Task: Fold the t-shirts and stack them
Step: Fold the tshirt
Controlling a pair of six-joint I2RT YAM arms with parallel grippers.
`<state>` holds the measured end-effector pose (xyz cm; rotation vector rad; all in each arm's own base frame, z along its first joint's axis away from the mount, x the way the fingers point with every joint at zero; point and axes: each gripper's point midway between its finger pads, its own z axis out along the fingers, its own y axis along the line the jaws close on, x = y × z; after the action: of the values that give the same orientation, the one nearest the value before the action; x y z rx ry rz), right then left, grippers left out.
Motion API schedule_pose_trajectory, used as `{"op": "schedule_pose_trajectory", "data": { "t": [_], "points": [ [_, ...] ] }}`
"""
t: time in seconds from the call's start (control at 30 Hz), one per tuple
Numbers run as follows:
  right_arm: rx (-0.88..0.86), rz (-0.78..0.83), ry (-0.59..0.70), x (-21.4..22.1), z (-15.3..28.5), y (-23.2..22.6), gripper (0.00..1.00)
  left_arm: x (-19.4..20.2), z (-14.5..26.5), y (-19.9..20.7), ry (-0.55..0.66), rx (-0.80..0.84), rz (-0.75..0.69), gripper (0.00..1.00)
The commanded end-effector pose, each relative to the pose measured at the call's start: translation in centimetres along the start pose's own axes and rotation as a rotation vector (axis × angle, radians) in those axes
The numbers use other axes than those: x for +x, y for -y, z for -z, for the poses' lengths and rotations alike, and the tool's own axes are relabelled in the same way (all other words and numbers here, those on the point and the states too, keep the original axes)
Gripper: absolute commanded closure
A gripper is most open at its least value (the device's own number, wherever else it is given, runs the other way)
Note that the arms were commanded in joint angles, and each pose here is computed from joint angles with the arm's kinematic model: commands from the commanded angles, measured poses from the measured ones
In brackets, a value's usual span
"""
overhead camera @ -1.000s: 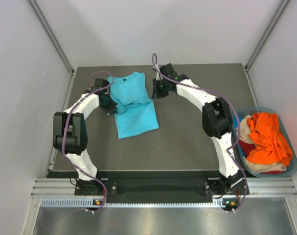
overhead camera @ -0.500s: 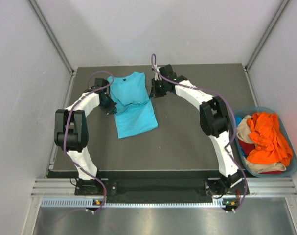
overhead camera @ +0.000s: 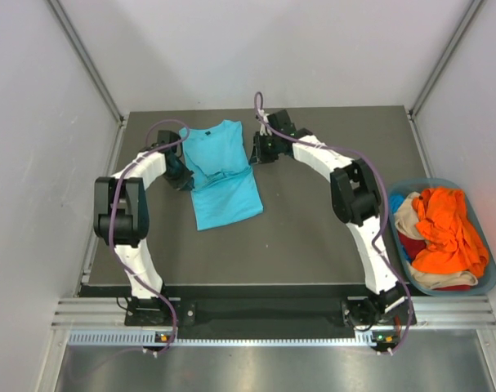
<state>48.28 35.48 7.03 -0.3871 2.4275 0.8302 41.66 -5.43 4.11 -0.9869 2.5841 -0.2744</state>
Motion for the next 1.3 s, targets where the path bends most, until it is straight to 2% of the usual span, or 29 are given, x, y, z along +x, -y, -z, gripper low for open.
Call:
{"op": "schedule_pose_trajectory", "data": {
  "t": [0.0, 0.07, 0.13, 0.23, 0.3, 0.37, 0.5, 0.63, 0.9, 1.07, 1.27],
  "points": [
    [-0.035, 0.043, 0.107, -4.5, 1.0, -0.6, 0.74, -2.9, 2.2, 0.3, 0.102, -0.012, -0.012, 0.79],
    [-0.027, 0.043, 0.118, -5.1, 2.1, -0.5, 0.64, -3.5, 3.4, 0.1, 0.132, -0.026, -0.019, 0.76],
    [-0.013, 0.049, 0.123, -5.2, 3.3, -0.4, 0.60, -3.8, 5.1, 0.5, 0.162, 0.006, -0.035, 0.76],
    [-0.019, 0.080, 0.114, -4.5, 5.4, -0.8, 0.56, -0.8, 5.6, 0.8, 0.110, 0.113, -0.083, 0.76],
    [-0.029, 0.104, 0.097, -3.5, 6.6, -1.1, 0.56, -0.3, 6.1, 1.0, 0.127, 0.155, -0.104, 0.78],
    [-0.034, 0.113, 0.079, -2.4, 7.2, -1.3, 0.59, 1.2, 5.3, 0.6, 0.091, 0.181, -0.117, 0.81],
    [-0.085, 0.111, 0.039, -1.3, 6.8, -1.7, 0.63, 2.4, 4.3, 0.4, 0.055, 0.206, -0.140, 0.90],
    [-0.102, 0.086, 0.018, -0.8, 6.2, -1.7, 0.66, 2.9, 3.7, 0.7, 0.022, 0.221, -0.149, 0.93],
    [-0.116, 0.056, 0.032, -1.0, 5.9, -1.9, 0.67, 2.1, 1.9, 1.9, -0.006, 0.226, -0.123, 0.93],
    [-0.113, 0.021, 0.003, 0.8, 6.6, -1.9, 0.57, 0.3, 0.9, 3.4, 0.017, 0.231, -0.106, 0.93],
    [-0.101, 0.064, -0.020, 3.6, 8.5, -1.5, 0.48, -3.2, -1.3, 3.1, 0.078, 0.112, -0.083, 0.93]
  ]
}}
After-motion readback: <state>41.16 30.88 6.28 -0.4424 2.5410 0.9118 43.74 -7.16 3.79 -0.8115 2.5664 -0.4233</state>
